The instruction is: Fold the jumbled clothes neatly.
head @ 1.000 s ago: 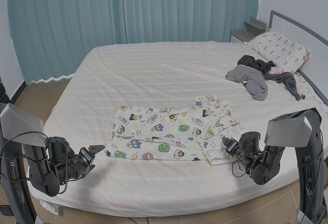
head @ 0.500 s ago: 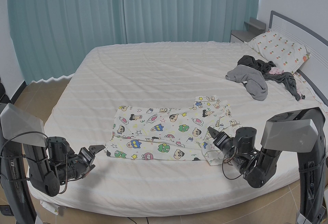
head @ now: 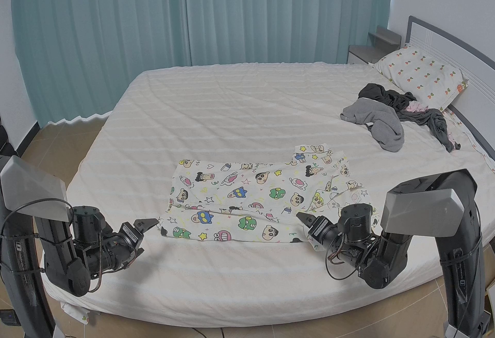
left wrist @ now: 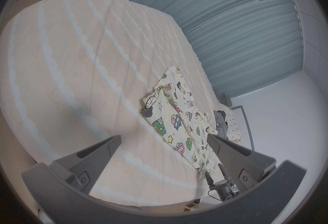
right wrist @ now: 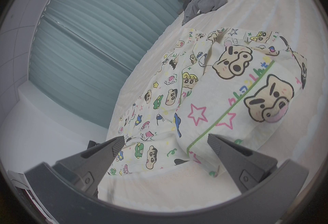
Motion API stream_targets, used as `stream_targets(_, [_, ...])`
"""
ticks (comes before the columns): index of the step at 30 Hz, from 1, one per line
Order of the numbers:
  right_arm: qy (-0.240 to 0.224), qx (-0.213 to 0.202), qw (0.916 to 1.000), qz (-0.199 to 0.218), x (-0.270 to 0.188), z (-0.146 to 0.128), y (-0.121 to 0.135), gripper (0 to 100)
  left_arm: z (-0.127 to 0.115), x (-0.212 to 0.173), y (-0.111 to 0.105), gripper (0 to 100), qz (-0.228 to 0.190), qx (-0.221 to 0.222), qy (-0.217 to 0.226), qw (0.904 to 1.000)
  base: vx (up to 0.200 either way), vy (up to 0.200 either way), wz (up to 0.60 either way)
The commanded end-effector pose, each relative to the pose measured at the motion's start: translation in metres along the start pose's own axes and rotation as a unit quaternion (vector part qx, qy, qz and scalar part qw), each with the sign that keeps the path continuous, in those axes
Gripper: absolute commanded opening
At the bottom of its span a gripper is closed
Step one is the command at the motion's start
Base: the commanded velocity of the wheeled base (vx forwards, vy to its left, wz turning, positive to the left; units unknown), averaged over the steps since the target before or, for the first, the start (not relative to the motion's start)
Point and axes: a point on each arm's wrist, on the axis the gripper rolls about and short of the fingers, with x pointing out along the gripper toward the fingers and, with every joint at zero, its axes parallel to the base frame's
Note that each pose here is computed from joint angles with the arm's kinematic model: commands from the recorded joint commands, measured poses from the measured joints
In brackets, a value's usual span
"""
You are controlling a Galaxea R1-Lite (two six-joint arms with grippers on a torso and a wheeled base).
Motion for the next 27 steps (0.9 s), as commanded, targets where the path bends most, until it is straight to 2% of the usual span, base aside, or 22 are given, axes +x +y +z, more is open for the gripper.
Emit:
stream_targets(1, [-0.043,0.03,0.9984,0.021,-0.016,0.019,0.012,100,0.0,0.0,0.0,100,0.0,-0.001,0.001,1.0,0.0,0.0,0.0])
stream_targets(4, [-0.066,0.058,0.9951,0.044,-0.045,0.033,0.016,100,0.001,-0.001,-0.001,100,-0.003,0.0,-0.001,1.0,0.0,0.0,0.0])
stream_targets(9, [-0.075,0.044,0.9955,0.04,-0.066,0.047,0.015,100,0.001,-0.002,-0.002,100,-0.003,-0.002,-0.002,1.0,0.0,0.0,0.0])
stream_targets(12, [-0.073,0.04,0.9958,0.038,-0.065,0.045,0.015,100,0.0,-0.003,0.0,100,0.0,-0.001,0.0,1.0,0.0,0.0,0.0])
stream_targets(20, [-0.069,0.014,0.9972,0.026,-0.063,0.042,0.009,100,-0.002,-0.004,0.001,100,0.003,0.009,0.005,0.9999,0.2,0.0,0.0])
stream_targets(22, [-0.068,0.003,0.9974,0.022,-0.065,0.042,0.008,100,-0.002,-0.005,0.001,100,0.003,0.011,0.006,0.9999,0.2,0.0,0.0])
stream_targets(27, [-0.064,-0.091,0.9937,-0.014,-0.076,0.045,-0.005,100,-0.003,-0.004,0.002,100,0.004,0.015,0.006,0.9999,0.2,0.0,0.0])
